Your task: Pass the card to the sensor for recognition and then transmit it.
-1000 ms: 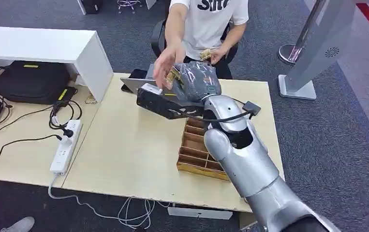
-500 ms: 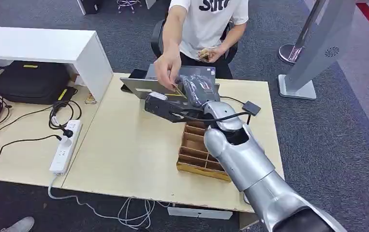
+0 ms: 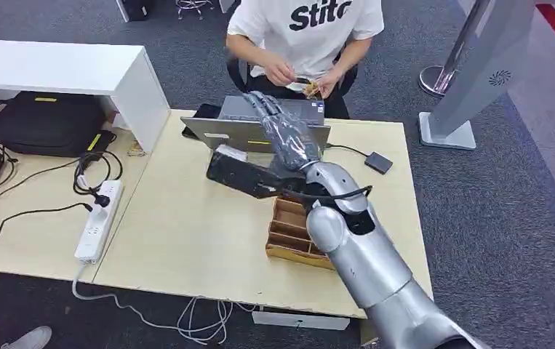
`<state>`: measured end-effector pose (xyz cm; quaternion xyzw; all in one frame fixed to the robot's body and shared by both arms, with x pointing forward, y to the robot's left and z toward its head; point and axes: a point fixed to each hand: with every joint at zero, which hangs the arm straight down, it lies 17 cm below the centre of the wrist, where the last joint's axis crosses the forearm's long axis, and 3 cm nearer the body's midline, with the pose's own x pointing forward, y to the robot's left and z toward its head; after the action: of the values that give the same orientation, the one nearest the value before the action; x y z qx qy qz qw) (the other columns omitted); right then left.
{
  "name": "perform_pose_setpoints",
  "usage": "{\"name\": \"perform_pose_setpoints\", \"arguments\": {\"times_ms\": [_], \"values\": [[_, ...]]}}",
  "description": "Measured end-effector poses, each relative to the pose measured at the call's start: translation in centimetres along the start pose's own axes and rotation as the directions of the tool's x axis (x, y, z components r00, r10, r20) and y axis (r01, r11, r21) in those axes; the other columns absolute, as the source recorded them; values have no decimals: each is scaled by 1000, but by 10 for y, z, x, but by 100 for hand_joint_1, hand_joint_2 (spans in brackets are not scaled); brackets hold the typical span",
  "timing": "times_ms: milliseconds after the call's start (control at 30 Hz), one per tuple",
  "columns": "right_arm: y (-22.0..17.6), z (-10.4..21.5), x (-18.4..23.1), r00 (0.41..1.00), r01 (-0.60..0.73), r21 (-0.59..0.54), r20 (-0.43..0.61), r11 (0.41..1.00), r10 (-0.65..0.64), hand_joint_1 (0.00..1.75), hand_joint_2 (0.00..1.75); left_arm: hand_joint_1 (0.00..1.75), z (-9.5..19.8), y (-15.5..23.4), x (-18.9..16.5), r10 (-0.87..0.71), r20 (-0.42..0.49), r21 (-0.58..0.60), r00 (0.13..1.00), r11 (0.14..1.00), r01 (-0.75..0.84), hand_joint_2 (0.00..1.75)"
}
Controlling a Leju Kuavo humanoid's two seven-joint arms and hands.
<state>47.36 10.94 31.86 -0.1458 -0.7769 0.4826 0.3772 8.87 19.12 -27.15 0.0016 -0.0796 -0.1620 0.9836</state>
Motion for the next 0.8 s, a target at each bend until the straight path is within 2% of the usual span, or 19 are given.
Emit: {"name": "perform_pose_setpoints", "arguments": {"times_ms": [67, 167, 267, 400, 500, 633, 800], "values": [[17, 15, 20, 993, 85, 52, 77, 995, -89, 0, 175, 0, 0, 0, 0, 9, 3, 0, 1000, 1000, -9, 175], [29, 39, 43, 947, 252, 86, 186, 964, -264, 0, 175, 0, 0, 0, 0, 12, 2, -1, 1000, 1000, -12, 175], [34, 67, 38, 928, 296, 58, 221, 953, -301, 0, 175, 0, 0, 0, -1, 22, 3, -2, 1000, 1000, -22, 175], [40, 98, 19, 945, 262, 0, 205, 965, -256, 0, 175, 0, 0, 1, -3, 46, -1, -7, 999, 999, -46, 175], [41, 124, 4, 972, 187, -70, 161, 980, -174, 0, 175, 0, 0, 1, -4, 75, -4, -7, 997, 997, -75, 175], [40, 146, -9, 992, 82, -134, 105, 988, -68, 0, 175, 0, 0, 2, -4, 107, -8, -5, 994, 994, -107, 175], [44, 168, -25, 1000, 9, -173, 29, 985, -4, 0, 175, 0, 0, 2, -5, 135, -11, -2, 991, 991, -135, 175]]}}
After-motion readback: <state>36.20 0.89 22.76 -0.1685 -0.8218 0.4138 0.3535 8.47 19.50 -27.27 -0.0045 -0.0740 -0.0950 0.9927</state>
